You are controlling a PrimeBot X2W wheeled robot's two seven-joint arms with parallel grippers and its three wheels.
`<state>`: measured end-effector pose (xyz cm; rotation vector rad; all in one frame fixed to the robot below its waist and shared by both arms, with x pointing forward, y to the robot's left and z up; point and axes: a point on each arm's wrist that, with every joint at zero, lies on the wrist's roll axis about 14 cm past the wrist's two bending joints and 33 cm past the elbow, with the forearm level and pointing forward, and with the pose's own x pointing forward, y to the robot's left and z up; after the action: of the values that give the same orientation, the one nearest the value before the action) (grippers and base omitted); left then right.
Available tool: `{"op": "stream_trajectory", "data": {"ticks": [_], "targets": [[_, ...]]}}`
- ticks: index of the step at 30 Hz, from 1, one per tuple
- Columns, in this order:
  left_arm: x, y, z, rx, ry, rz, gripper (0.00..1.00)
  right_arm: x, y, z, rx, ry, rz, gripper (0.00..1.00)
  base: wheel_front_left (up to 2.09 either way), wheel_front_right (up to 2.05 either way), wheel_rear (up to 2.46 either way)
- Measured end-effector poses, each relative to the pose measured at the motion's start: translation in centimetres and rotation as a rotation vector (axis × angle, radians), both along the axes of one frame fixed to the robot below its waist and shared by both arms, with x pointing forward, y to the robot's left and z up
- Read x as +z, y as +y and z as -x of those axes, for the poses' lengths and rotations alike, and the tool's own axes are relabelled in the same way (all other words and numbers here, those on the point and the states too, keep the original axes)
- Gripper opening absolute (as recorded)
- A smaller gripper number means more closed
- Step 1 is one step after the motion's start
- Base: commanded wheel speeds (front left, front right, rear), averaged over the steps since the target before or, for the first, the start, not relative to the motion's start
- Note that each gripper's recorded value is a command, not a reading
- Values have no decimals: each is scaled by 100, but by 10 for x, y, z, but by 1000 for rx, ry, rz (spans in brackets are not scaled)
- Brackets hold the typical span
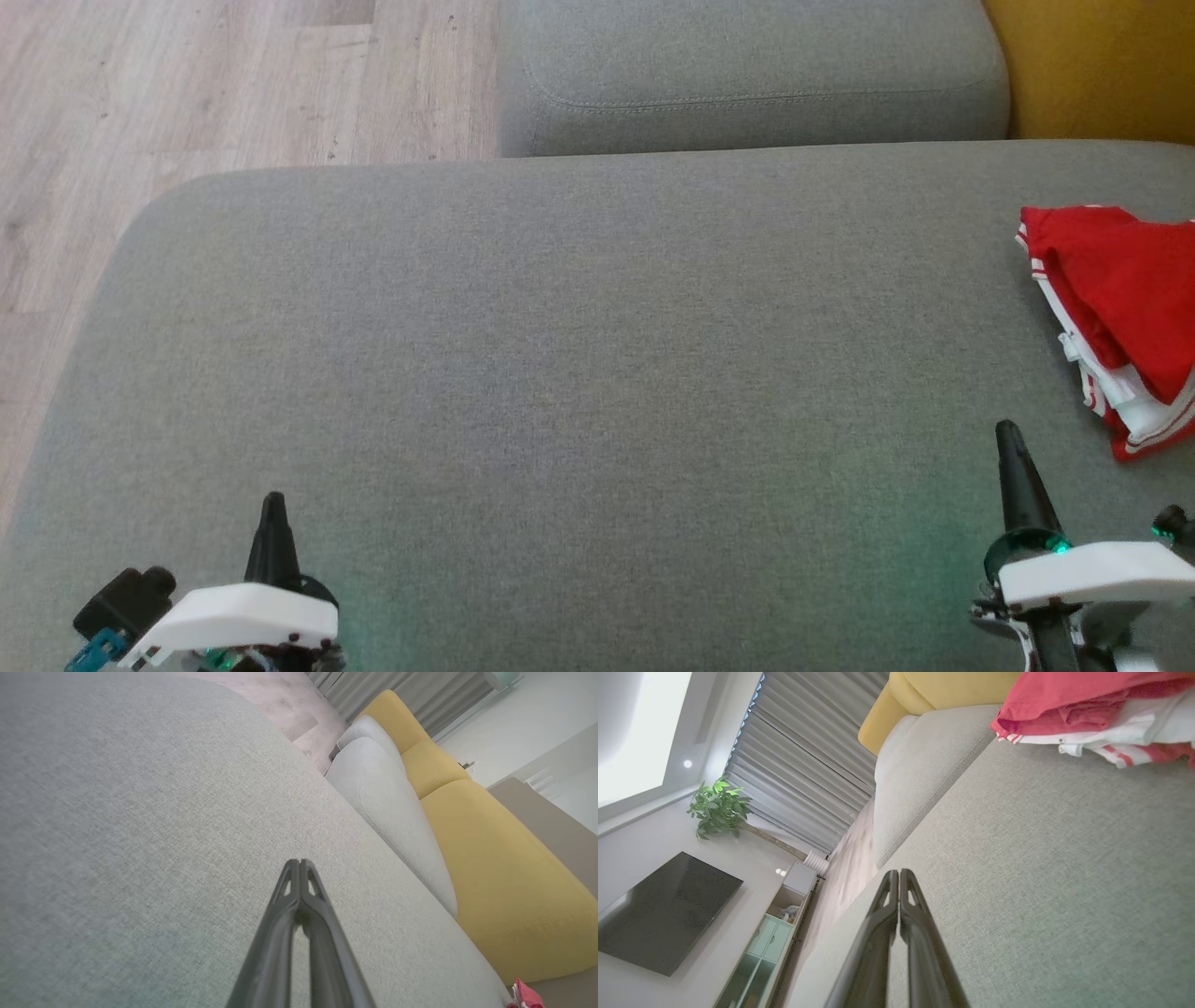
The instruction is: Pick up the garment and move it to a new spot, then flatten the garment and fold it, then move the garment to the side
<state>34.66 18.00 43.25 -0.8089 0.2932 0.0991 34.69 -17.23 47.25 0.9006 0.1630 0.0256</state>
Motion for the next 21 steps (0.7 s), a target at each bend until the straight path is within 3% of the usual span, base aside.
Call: {"op": "stream_trajectory", "data": {"ticks": [21], "targets": [[11, 0, -10, 58, -32, 272, 0, 5, -10, -12, -64, -10, -240, 0, 0, 0, 0]]}}
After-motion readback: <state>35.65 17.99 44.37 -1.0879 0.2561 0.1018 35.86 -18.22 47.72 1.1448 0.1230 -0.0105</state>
